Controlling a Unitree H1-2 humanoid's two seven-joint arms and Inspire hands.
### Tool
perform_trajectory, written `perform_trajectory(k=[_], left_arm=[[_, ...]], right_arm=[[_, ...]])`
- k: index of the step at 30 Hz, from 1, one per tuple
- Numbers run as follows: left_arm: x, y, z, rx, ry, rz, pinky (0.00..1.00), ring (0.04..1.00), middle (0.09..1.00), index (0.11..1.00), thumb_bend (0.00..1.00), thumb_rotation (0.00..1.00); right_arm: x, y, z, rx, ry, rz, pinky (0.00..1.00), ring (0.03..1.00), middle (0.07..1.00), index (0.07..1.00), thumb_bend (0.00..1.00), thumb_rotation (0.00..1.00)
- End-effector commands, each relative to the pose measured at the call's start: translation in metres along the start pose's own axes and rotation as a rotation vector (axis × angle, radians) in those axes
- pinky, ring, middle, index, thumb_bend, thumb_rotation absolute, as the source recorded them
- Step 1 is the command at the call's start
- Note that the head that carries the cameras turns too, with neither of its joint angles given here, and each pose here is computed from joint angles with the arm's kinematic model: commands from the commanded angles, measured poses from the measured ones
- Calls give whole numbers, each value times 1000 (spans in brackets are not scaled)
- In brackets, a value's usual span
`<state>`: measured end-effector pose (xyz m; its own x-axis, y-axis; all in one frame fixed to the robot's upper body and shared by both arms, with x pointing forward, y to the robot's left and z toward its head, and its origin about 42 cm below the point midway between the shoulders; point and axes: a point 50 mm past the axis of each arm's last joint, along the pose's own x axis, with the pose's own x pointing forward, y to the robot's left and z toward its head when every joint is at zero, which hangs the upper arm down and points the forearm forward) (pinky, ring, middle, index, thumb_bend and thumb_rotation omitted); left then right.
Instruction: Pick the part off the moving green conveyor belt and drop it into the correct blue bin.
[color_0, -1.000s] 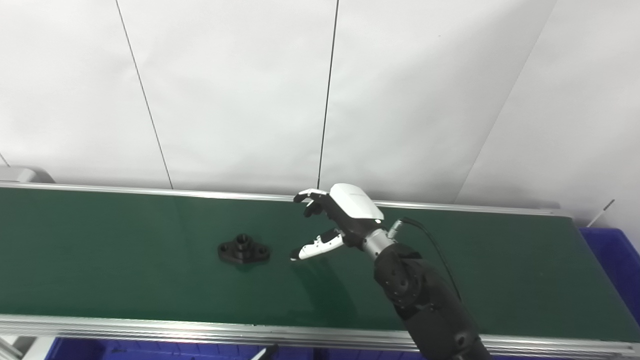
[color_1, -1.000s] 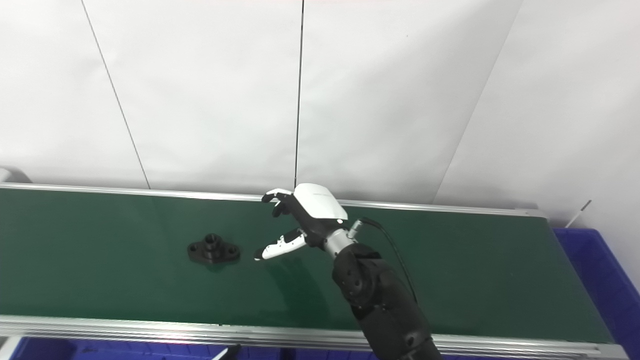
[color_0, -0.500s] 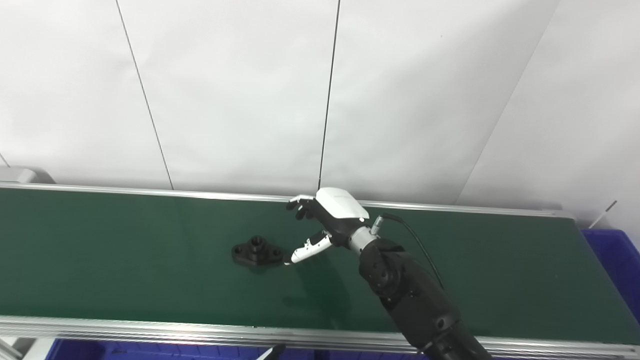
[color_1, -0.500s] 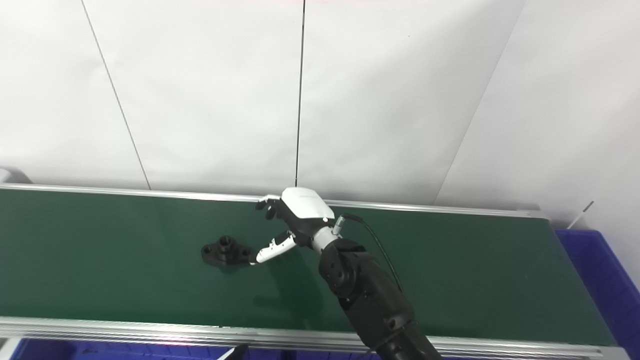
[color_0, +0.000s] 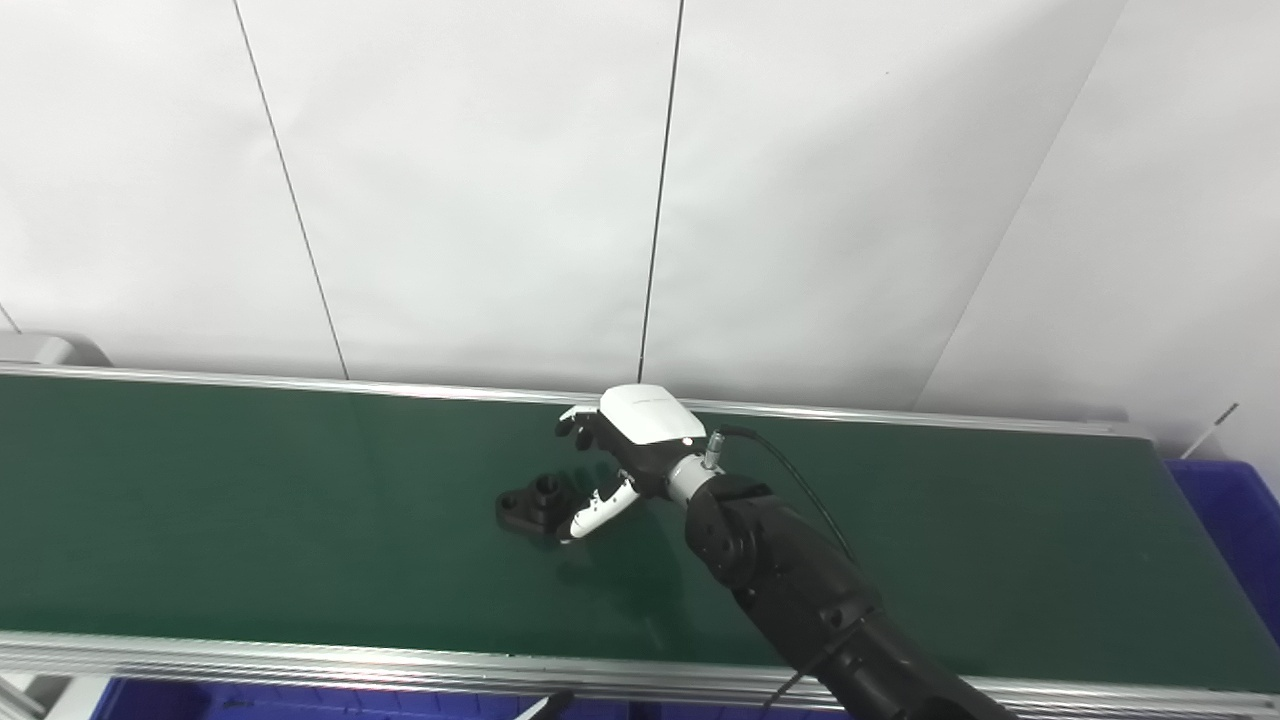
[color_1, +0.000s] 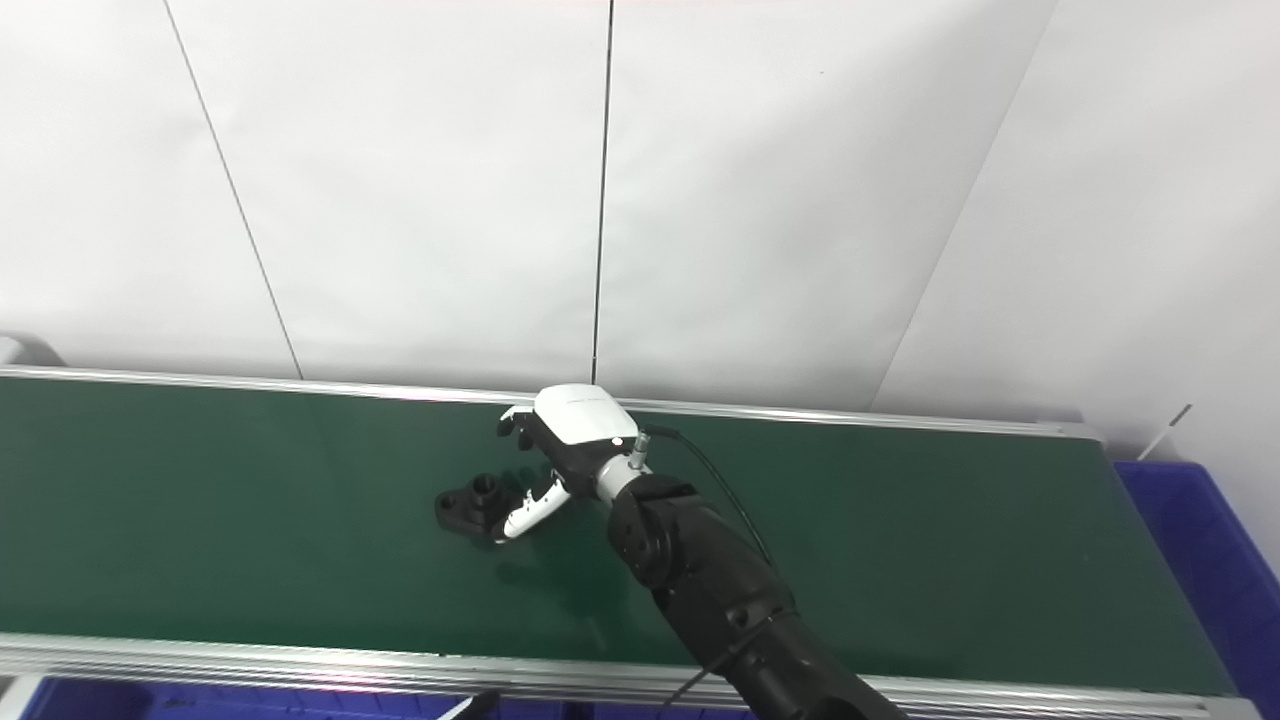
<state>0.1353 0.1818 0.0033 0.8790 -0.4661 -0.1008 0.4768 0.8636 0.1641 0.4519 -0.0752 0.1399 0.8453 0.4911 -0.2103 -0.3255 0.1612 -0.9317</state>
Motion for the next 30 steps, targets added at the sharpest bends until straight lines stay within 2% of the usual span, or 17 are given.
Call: perform_trajectory(k=[1,12,20,25,26,27,30], left_arm=[[2,2,8,3,-55,1,850,936,961,919,987,468],[3,1,9,23,-63,5,859,935,957,914,982,468],[4,-2,11,33,-71,12,857,933,954,918,986,481],[5,-3,12,41,-76,13,867,937,953,920,990,496],[5,-3,12,41,-76,13,868,938,954,921,989,492],[5,-3,12,44,-77,13,868,940,955,924,987,495],[5,-3,12,48,-80,15,871,940,956,925,987,498]], right_arm=[[5,-22,12,-12,-68,-71,644,723,736,805,866,358],[0,-8,2,-55,-49,-25,643,724,733,812,855,354],[-6,1,-8,-112,-44,17,581,646,662,753,806,211],[-10,10,-16,-141,-38,64,564,622,630,711,814,137],[-11,11,-17,-142,-33,72,568,624,626,693,797,124],[-12,12,-19,-142,-30,77,550,591,506,614,612,33],[-15,14,-21,-144,-27,77,491,538,449,541,545,8]])
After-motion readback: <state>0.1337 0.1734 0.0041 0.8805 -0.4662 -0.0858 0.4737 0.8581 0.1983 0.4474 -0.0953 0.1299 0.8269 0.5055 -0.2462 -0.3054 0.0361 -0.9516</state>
